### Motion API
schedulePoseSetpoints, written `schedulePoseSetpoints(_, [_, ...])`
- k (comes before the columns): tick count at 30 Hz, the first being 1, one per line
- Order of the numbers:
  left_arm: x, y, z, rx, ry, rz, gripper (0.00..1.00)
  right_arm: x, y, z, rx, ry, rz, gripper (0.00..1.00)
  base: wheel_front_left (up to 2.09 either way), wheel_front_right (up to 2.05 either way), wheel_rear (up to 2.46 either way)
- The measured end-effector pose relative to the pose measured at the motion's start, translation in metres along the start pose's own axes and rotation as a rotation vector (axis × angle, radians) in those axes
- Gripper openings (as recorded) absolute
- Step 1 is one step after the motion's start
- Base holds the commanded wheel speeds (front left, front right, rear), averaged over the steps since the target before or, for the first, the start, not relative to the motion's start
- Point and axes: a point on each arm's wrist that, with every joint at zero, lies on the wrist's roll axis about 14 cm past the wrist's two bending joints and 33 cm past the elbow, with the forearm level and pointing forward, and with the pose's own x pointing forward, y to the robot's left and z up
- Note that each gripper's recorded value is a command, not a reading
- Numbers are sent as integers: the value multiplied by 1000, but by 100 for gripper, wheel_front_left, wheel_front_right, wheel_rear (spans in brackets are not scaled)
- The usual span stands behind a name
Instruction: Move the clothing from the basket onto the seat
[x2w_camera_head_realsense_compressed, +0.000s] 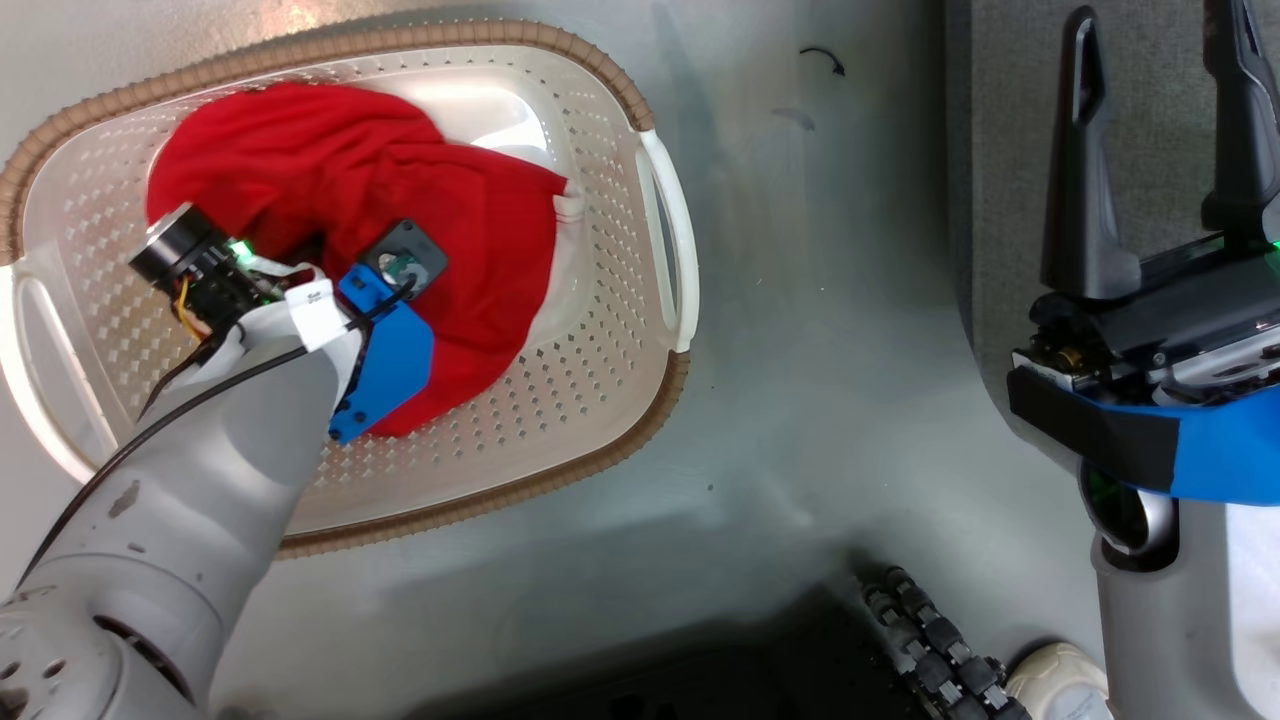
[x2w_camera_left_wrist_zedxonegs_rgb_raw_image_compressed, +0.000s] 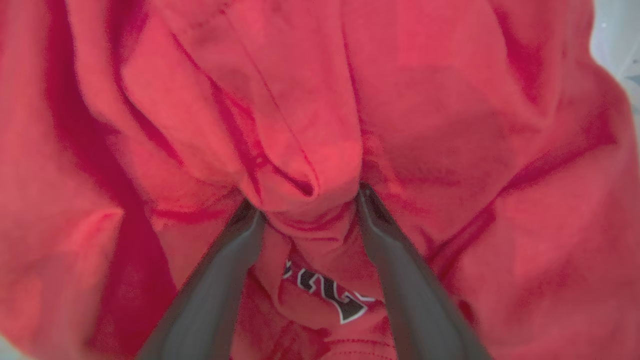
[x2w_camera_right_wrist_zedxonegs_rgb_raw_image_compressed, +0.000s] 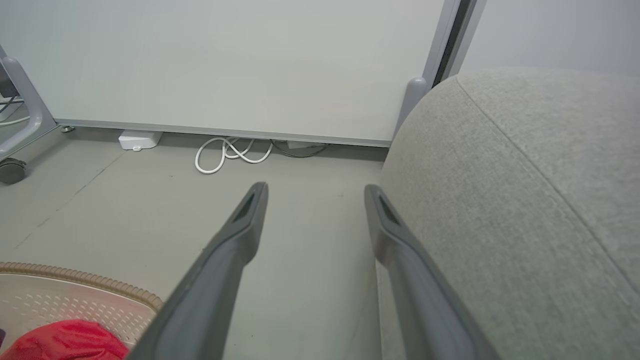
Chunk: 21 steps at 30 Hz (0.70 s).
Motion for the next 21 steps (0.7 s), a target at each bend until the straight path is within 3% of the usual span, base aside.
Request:
schedulePoseSetpoints(1, [0,0,3,0,-8,1,0,0,1,0,2,0,2,100,0,0,0])
schedulePoseSetpoints(12, [-19,1,38,-8,-151,19,0,3,3,18,-1,-42,5,100,0,0,0])
schedulePoseSetpoints(21, [-62,5,63,-98,-311,63,0,4,10,54,14,-113,21,100,0,0,0])
